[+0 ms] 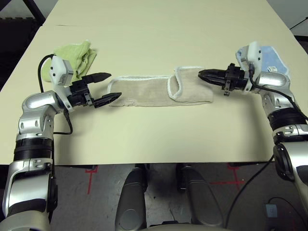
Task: Fold the towel and set it aside.
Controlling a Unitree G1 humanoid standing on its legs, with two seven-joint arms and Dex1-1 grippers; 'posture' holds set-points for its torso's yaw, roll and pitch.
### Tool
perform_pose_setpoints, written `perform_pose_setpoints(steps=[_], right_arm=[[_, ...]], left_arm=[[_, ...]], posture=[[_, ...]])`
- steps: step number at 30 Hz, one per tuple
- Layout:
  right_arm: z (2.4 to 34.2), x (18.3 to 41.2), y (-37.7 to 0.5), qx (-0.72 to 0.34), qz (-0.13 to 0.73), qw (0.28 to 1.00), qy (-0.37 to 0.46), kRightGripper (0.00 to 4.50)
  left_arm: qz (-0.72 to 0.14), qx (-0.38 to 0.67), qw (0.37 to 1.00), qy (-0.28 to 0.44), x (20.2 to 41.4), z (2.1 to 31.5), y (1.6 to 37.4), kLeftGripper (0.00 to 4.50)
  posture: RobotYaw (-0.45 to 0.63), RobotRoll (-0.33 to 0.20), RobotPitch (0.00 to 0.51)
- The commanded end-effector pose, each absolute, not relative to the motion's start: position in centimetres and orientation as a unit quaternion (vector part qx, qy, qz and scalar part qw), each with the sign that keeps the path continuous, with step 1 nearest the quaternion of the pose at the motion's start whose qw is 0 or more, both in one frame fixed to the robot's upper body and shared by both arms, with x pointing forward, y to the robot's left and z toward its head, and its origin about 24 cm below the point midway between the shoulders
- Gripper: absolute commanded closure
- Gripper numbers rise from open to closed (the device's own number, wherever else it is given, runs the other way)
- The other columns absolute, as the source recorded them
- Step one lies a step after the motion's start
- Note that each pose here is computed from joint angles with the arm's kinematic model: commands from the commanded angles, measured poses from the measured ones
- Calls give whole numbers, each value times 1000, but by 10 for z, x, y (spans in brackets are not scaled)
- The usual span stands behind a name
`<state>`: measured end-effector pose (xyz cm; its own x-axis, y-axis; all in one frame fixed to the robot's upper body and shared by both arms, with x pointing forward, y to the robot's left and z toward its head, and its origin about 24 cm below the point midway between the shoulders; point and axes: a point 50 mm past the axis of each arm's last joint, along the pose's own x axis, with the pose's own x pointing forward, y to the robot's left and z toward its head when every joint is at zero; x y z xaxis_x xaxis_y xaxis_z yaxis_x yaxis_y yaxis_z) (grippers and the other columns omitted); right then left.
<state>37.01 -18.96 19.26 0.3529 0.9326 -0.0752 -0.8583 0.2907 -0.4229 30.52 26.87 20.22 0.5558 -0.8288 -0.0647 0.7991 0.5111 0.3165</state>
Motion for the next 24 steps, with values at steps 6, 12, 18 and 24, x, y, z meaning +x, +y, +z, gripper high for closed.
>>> perform_pose_setpoints(steps=[6,12,18,24], right_arm=[[178,376,-154,-173,598,778,-87,4460],[155,375,-128,-149,619,769,-59,4460],[132,374,-133,-138,596,791,-11,4460],[132,374,-145,-142,588,796,-5,4460]], left_arm=[[-470,154,868,-44,301,207,264,0],[-471,151,868,-43,302,206,262,0],[-476,147,865,-54,305,210,262,0],[-496,150,853,-59,305,208,263,0]], posture=[[-1,0,249],[5,0,249],[17,0,249],[-1,0,248]])
